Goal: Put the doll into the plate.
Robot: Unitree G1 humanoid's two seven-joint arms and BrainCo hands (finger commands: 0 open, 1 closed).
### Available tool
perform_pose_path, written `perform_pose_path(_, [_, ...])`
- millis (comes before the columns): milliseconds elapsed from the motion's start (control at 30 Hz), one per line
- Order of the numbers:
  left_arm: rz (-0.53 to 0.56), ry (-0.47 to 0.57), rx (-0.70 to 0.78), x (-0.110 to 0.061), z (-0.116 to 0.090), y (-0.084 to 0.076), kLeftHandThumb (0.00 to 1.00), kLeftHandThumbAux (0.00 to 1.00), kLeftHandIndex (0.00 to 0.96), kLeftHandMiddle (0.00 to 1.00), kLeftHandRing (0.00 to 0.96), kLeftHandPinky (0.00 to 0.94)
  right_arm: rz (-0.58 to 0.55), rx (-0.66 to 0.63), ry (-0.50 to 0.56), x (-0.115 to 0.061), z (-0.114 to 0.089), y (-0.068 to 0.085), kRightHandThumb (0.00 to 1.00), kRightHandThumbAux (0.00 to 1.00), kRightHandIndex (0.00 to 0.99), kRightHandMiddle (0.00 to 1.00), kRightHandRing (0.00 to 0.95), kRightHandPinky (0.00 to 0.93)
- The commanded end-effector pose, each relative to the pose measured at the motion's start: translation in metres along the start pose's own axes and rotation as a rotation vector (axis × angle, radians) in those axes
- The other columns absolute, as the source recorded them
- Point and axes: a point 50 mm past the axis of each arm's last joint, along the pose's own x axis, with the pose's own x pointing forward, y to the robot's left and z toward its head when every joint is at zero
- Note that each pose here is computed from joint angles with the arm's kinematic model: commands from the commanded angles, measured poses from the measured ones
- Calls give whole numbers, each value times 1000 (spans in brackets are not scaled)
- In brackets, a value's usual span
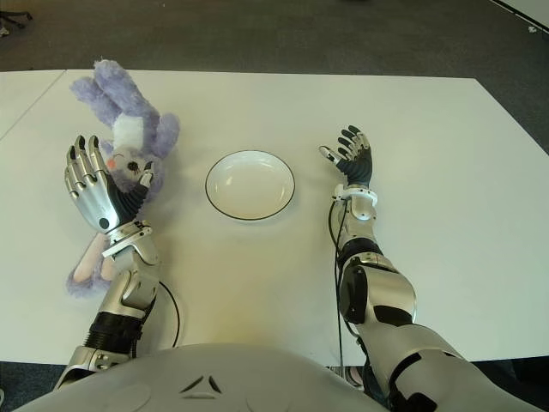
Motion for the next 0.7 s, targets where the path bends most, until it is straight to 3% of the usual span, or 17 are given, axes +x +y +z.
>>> perform_pose_path(33, [-269, 132, 74, -16, -33, -44, 177, 377, 0, 0, 0, 0, -52, 22, 487, -84, -98, -12, 76, 872, 170, 221, 219, 222])
perform_pose_path(167, [-419, 187, 112, -8, -43, -71, 180, 371, 0, 0, 0, 0, -51, 12, 485, -83, -98, -12, 73, 861, 169, 217, 214, 218])
perform_pose_path(700, [-629, 269, 128, -19, -35, -100, 149, 299, 0, 0, 0, 0, -56, 19, 492, -84, -98, -16, 77, 863, 171, 220, 216, 222])
